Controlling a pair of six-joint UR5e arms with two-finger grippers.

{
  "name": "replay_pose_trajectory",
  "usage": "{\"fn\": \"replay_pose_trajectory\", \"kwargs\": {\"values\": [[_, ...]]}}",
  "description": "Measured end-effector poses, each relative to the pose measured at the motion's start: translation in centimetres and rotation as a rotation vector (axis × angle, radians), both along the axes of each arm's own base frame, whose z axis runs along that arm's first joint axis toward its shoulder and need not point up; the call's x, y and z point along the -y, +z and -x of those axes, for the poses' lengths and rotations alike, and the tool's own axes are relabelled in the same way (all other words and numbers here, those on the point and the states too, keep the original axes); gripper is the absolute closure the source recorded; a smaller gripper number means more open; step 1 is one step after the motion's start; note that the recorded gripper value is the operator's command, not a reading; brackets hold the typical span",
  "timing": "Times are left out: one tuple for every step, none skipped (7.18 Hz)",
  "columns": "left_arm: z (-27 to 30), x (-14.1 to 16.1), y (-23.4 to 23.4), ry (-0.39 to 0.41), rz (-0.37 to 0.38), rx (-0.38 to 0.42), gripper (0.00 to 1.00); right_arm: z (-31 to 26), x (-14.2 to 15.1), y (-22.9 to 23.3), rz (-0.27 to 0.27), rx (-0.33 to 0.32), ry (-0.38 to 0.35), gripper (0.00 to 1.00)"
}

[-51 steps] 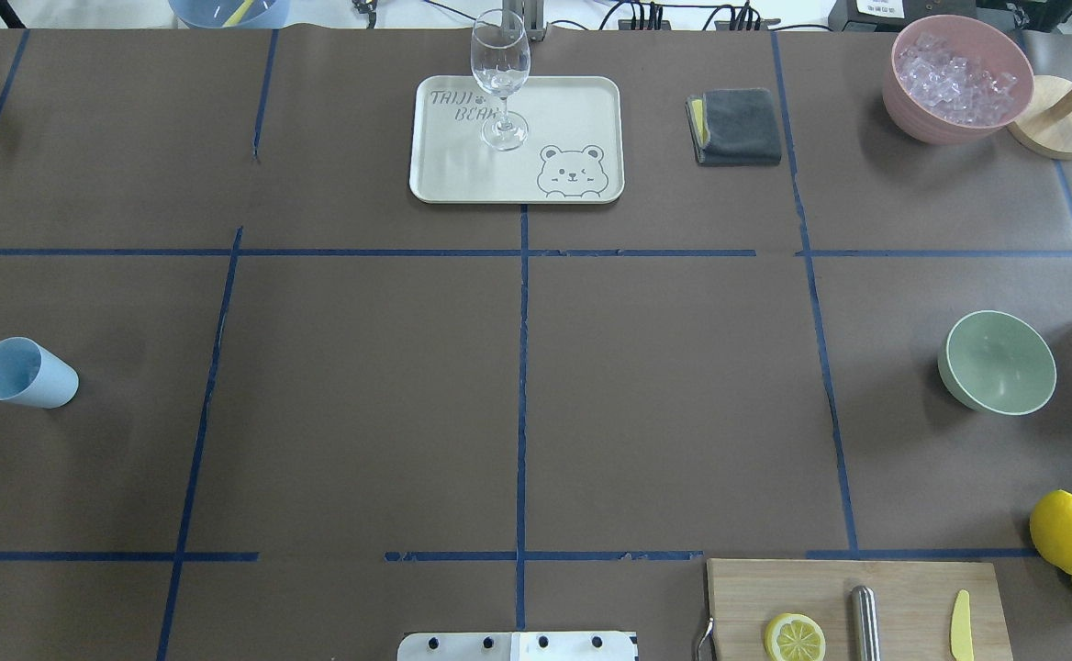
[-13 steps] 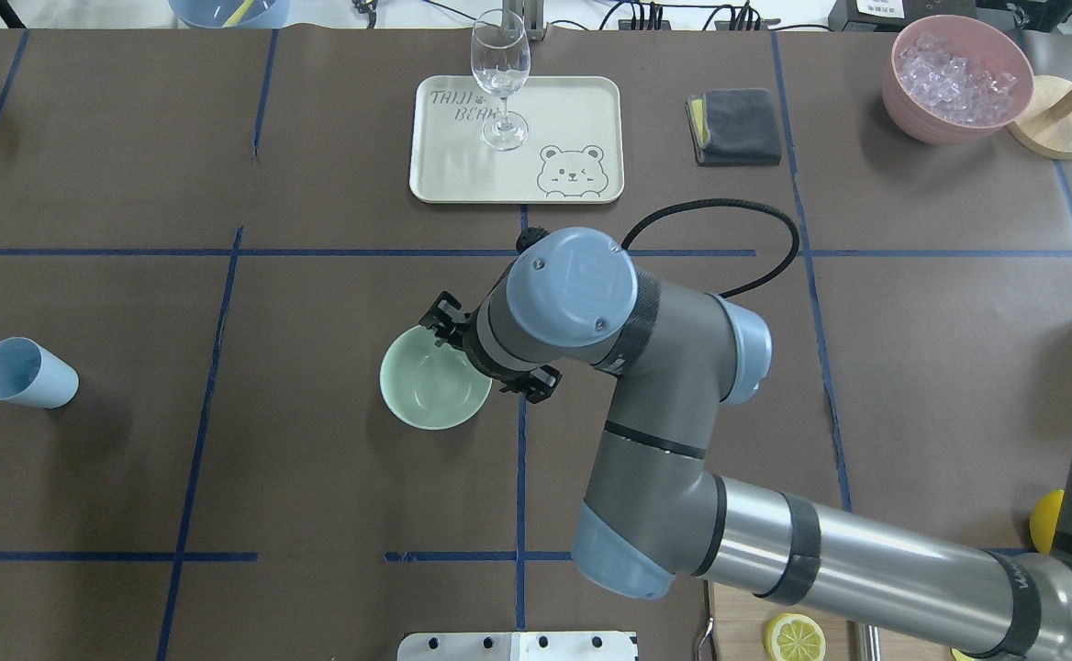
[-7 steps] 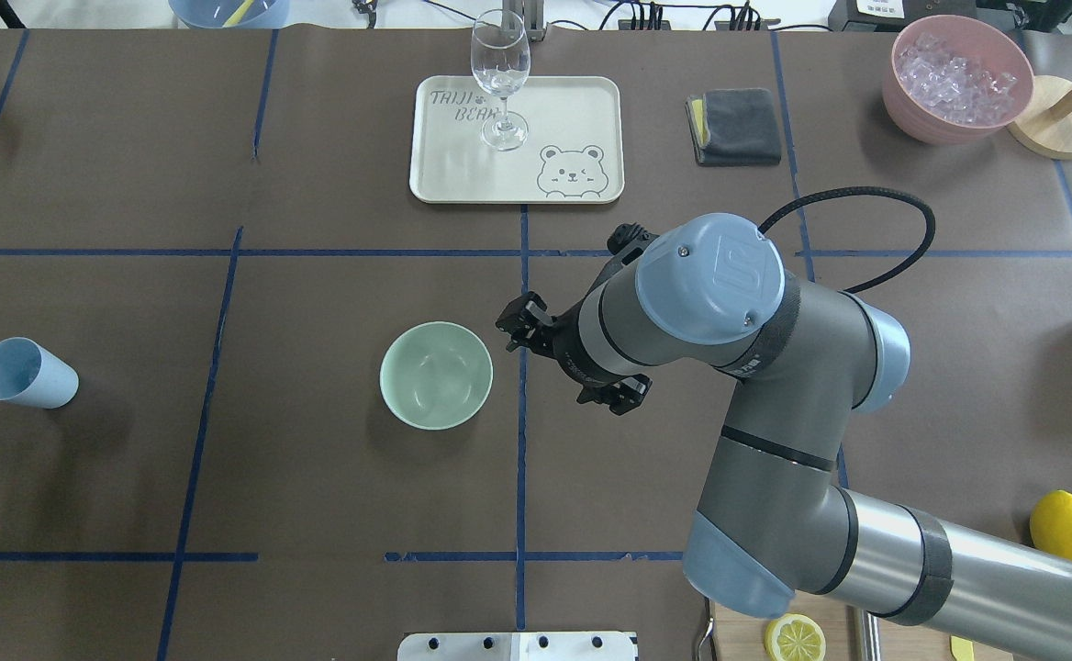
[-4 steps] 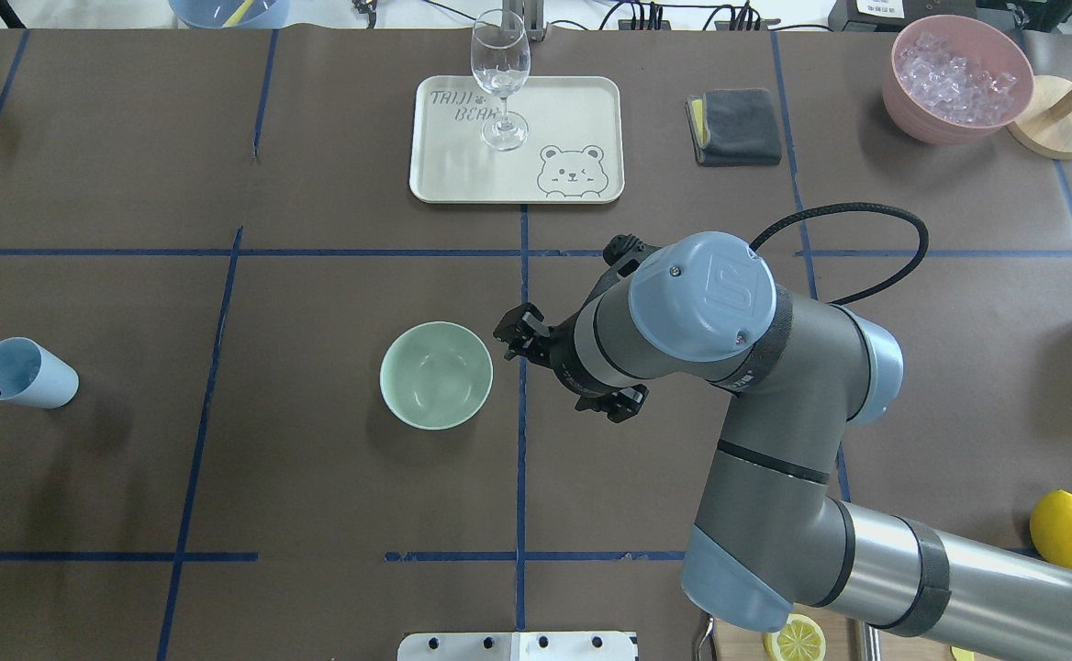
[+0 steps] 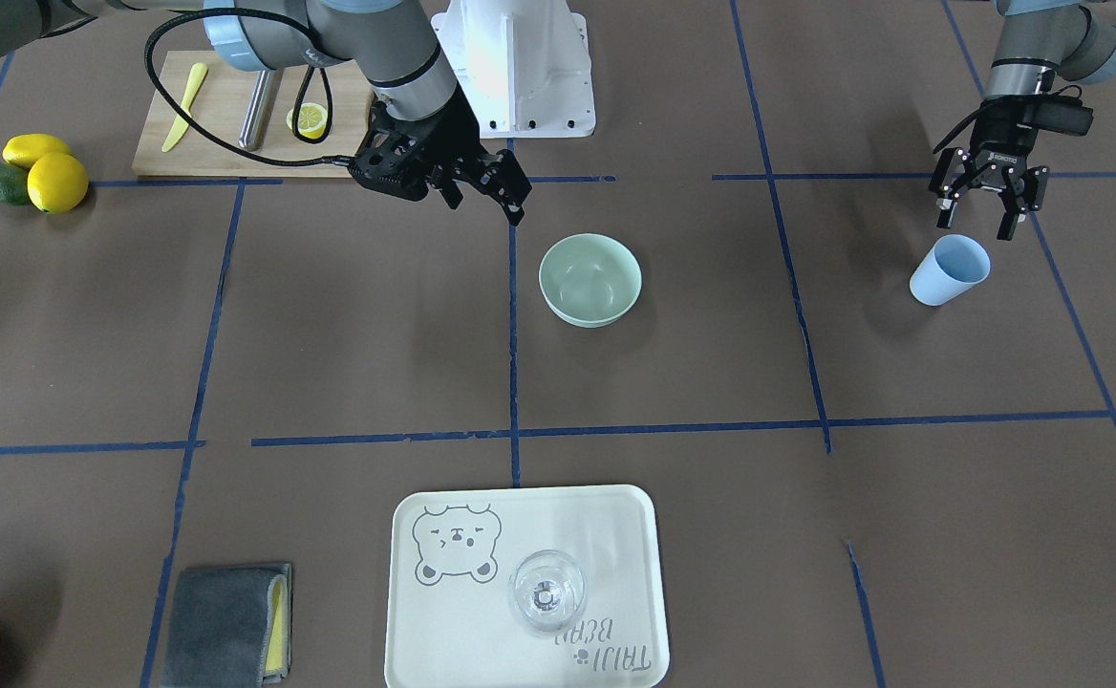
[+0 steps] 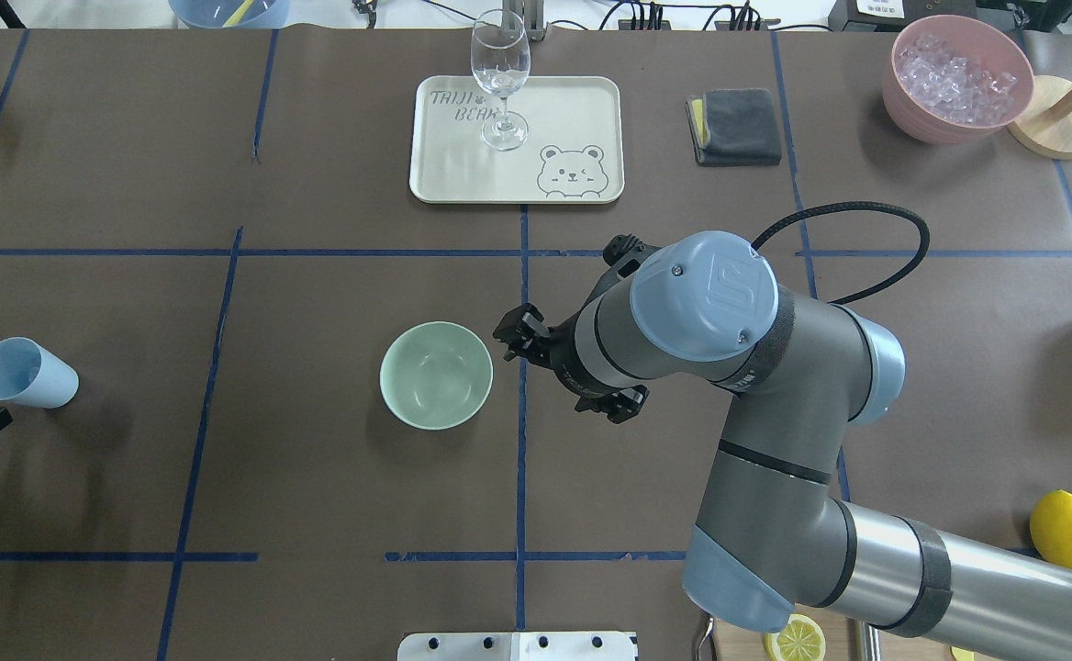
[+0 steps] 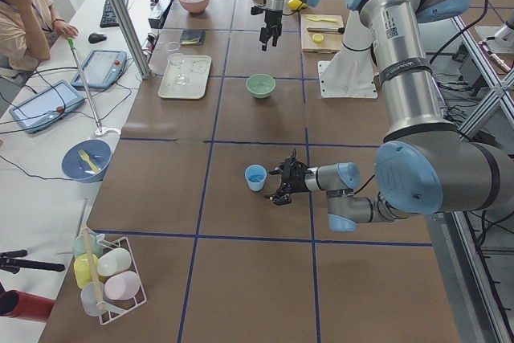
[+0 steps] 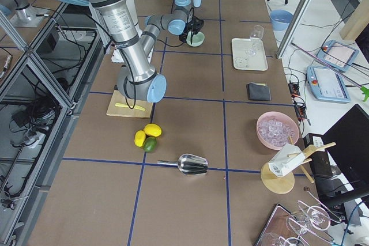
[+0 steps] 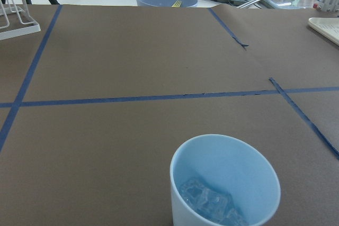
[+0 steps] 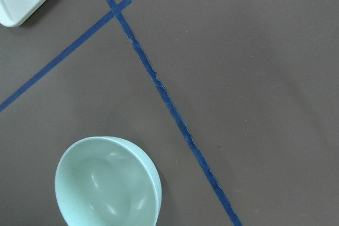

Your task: Pour ice into bowl

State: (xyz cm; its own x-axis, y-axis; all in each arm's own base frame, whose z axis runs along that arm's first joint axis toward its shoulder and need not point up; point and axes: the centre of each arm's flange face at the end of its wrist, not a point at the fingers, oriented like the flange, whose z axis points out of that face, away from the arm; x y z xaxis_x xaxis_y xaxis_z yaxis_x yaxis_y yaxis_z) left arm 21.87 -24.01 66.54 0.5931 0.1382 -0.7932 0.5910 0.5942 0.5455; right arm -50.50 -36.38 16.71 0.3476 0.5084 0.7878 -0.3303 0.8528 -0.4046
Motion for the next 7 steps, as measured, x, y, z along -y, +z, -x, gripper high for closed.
{"fn": "replay_pose_trajectory", "kwargs": {"values": [[-1.2,-0.2,-0.2,-0.018,-0.001,-0.021,0.01,0.0,0.0,0.0,0.001,0.000,-0.002,0.00],[-2.4,-0.2,-0.3,-0.044,-0.012,-0.019,0.01,0.0,0.0,0.2,0.002,-0.003,-0.002,0.00],[-3.5,0.0,-0.2,-0.086,-0.033,-0.001,0.01,0.0,0.0,0.4,0.003,-0.006,-0.001,0.00],[-4.6,0.3,0.4,-0.136,-0.058,0.018,0.01,0.0,0.0,0.6,0.004,-0.008,-0.001,0.00],[-6.0,0.7,0.7,-0.179,-0.081,0.027,0.02,0.0,0.0,0.6,0.004,-0.009,0.000,0.00],[-7.6,1.0,0.8,-0.208,-0.095,0.025,0.04,0.1,-0.1,0.7,0.004,-0.010,0.000,0.00],[-8.6,1.1,0.9,-0.224,-0.104,0.025,0.04,0.1,-0.1,0.8,0.004,-0.012,0.001,0.00]]}}
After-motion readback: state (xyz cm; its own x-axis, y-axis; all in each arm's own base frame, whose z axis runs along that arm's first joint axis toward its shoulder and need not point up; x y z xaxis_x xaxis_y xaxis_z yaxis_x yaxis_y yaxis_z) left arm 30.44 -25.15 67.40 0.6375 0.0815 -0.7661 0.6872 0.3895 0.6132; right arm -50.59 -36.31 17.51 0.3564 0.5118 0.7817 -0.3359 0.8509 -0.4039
